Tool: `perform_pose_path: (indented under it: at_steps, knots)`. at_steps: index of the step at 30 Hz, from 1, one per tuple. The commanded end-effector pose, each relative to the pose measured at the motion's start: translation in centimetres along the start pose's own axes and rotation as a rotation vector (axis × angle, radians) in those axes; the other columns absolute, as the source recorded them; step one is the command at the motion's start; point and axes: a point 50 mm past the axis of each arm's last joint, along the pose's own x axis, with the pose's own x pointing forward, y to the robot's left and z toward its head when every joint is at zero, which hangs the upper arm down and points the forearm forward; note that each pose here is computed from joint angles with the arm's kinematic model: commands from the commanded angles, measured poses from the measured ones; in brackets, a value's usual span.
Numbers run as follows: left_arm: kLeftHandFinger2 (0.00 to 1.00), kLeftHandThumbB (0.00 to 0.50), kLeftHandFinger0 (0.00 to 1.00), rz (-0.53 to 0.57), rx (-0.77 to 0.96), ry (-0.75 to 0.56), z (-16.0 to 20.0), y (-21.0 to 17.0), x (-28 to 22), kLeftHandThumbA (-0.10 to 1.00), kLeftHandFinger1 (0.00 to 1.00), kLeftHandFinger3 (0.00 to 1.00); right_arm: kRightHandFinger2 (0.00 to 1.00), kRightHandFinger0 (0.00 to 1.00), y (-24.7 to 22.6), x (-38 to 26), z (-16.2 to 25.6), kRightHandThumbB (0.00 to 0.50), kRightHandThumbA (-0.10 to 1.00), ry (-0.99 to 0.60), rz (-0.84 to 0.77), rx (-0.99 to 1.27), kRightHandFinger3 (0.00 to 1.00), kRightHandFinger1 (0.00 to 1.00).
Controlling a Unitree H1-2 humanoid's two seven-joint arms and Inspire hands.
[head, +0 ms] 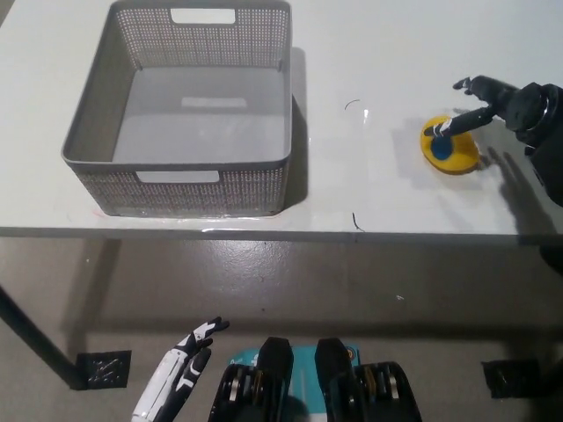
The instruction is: Use the right hand to pick up a yellow duck toy and place it into a container on the left hand side
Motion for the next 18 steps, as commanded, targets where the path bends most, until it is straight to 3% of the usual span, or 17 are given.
perform_pose_path:
  at_steps: [1,18]
  knots:
    - [1.00,0.293,1.00,-0.009,0.028,-0.052,0.8,0.8,0.5,1.00,1.00,1.00,1.00,1.00,-3.8,-1.0,1.7,0.500,0.88,-0.042,-0.015,-0.027,1.00,1.00]
    - [1.00,0.320,1.00,0.016,0.029,-0.073,1.0,1.7,1.2,1.00,1.00,1.00,1.00,1.00,-2.2,-0.5,1.6,0.500,0.91,0.006,0.030,-0.026,1.00,1.00]
